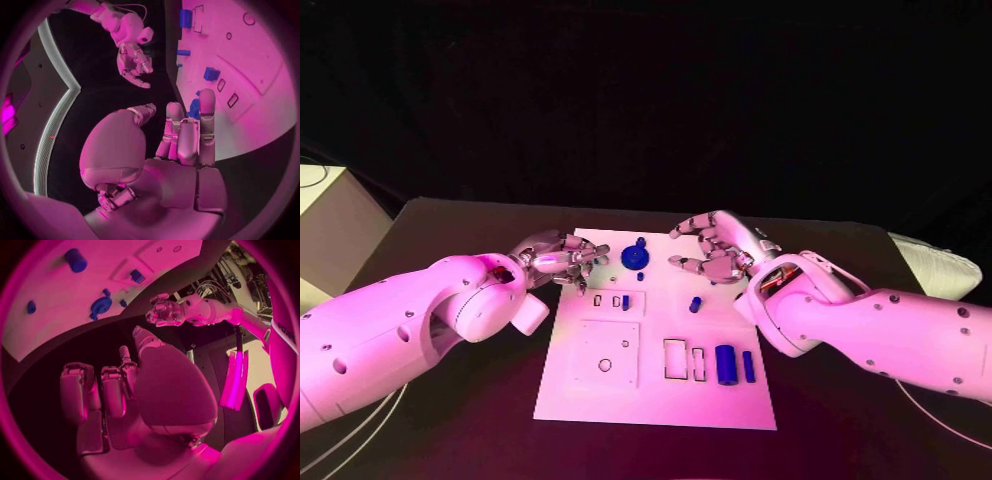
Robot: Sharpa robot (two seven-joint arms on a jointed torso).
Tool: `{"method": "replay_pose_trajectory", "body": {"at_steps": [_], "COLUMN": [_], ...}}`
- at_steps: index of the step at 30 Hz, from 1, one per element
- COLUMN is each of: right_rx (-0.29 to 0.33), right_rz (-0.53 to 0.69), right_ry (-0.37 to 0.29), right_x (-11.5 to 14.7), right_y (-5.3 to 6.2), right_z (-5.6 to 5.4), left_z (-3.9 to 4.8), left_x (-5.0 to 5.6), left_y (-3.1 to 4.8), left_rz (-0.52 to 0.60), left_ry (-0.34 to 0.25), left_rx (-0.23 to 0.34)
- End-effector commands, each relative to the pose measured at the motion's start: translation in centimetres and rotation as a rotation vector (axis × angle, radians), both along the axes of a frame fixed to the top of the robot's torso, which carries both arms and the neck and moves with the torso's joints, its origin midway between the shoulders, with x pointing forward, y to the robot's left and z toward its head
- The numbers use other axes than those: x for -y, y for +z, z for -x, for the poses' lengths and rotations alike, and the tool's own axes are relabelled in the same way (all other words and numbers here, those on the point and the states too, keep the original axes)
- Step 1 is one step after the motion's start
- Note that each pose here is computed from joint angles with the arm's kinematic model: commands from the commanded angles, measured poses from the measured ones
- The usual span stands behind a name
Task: Assemble the parts on the task board
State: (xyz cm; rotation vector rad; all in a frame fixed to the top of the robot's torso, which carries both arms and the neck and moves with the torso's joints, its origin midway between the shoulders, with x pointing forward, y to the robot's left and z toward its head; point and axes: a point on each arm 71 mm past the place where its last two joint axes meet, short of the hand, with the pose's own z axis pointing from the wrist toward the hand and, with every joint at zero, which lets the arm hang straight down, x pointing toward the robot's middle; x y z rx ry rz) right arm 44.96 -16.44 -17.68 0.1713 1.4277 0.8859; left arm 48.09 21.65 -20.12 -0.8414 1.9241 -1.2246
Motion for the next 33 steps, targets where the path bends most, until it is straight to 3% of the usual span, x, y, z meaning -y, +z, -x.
{"method": "replay_pose_trajectory", "body": {"at_steps": [1,10,20,33], "right_rx": [-0.048,-0.089,-0.120,-0.142], "right_rz": [-0.089,-0.087,-0.071,-0.061], "right_ry": [-0.057,-0.177,-0.232,-0.251], "right_x": [1.7,5.1,6.6,6.8], "right_y": [0.4,0.7,0.4,0.1], "right_z": [-1.0,-3.6,-4.6,-5.1], "left_z": [-0.26,-2.08,-3.90,-4.35], "left_x": [0.3,2.4,4.1,6.1], "left_y": [-0.92,-0.39,0.16,-0.02], "left_rz": [-0.300,-0.542,-0.712,-0.778], "left_ry": [-0.076,-0.173,-0.262,-0.358], "left_rx": [-0.091,-0.049,-0.030,-0.048]}}
